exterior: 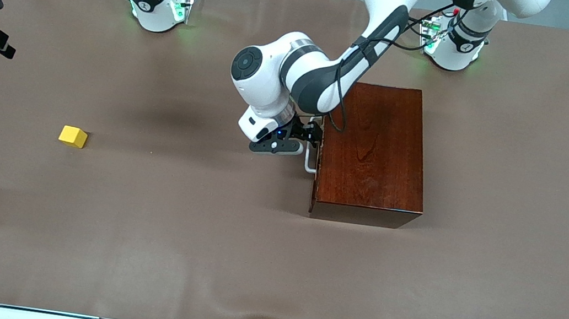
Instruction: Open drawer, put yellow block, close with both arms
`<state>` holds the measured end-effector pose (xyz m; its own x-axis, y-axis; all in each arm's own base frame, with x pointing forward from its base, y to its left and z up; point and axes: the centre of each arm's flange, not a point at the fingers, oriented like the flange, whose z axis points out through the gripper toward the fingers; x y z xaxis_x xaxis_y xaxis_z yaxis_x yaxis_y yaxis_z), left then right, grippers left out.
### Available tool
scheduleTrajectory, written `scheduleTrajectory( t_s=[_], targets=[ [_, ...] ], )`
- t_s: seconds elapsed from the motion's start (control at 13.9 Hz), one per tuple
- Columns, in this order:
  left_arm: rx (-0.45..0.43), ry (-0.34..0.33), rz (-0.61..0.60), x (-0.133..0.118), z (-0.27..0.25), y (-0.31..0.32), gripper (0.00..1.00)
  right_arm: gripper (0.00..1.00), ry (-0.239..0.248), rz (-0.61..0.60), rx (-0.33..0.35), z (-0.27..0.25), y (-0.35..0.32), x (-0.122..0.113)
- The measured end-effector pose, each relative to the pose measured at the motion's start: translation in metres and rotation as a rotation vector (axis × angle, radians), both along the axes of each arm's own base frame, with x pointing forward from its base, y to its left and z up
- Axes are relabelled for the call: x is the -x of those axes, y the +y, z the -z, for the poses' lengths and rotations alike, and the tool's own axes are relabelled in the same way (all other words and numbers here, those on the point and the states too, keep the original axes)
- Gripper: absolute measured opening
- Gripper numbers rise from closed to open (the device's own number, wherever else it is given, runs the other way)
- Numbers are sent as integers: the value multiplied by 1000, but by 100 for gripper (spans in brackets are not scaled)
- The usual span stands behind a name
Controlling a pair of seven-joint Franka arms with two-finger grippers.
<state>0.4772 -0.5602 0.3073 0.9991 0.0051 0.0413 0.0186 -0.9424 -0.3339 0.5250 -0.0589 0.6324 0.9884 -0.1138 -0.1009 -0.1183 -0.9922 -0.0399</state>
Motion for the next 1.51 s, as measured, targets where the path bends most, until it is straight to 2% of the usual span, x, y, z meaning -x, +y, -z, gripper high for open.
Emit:
scheduleTrajectory(
  t_s=[0.29, 0.79, 1.15, 1.51],
  targets=[
    [-11, 3, -13, 1, 11, 0, 100, 100, 1, 0, 0, 0, 0, 0],
    [10, -30, -73, 6, 29, -10, 100, 100, 1, 3, 0, 0, -2, 0],
    [118, -75, -146, 5, 22, -25, 100, 100, 1, 7, 0, 0, -4, 0],
    [217, -88, -215, 1, 17, -33, 100, 100, -12, 7, 1, -4, -4, 0]
  ],
)
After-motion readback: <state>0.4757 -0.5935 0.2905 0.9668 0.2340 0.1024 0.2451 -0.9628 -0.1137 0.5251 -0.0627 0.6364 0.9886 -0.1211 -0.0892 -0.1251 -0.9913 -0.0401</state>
